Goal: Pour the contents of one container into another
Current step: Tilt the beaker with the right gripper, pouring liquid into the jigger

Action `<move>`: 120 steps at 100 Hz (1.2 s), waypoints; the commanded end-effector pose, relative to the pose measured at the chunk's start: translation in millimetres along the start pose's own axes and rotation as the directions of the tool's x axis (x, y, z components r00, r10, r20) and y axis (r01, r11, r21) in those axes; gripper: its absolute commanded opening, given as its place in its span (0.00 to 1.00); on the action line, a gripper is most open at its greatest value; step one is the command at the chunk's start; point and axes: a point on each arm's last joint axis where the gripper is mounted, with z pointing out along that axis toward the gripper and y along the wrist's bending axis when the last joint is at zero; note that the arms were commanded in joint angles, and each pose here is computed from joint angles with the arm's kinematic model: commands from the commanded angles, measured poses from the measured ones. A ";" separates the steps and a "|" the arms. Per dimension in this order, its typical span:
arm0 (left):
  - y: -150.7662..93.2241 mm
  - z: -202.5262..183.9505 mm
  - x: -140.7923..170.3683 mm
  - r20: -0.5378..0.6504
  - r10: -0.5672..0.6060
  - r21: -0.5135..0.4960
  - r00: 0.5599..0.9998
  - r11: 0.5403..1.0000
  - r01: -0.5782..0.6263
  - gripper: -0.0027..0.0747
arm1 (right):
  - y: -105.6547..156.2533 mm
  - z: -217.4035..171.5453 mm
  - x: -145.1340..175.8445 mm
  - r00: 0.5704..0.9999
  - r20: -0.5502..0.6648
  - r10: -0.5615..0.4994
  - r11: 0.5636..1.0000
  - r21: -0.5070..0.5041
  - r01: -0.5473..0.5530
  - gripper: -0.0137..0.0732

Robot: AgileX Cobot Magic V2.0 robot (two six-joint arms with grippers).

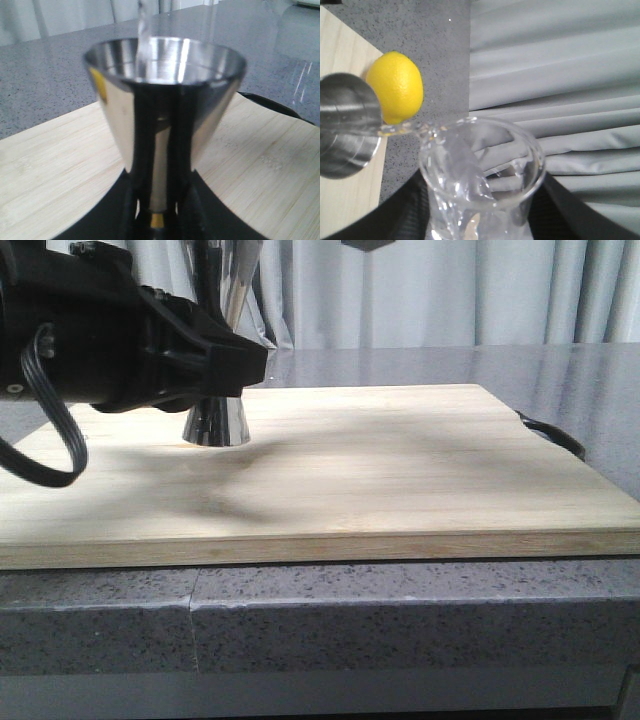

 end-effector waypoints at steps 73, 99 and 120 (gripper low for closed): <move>-3.9 -4.1 -24.2 0.144 -0.012 0.020 0.989 1.000 0.009 0.01 | -23.5 -12.3 -7.5 0.982 0.041 -0.185 0.980 0.083 0.182 0.49; -3.9 -4.1 -24.2 0.144 -0.012 0.020 0.989 1.000 0.009 0.01 | -22.7 -12.2 -7.7 0.969 0.040 -0.245 0.967 0.078 0.241 0.49; -3.9 -4.1 -24.2 0.144 -0.012 0.020 0.989 1.000 0.009 0.01 | -22.6 -12.2 -7.7 0.966 0.040 -0.255 0.965 0.078 0.252 0.49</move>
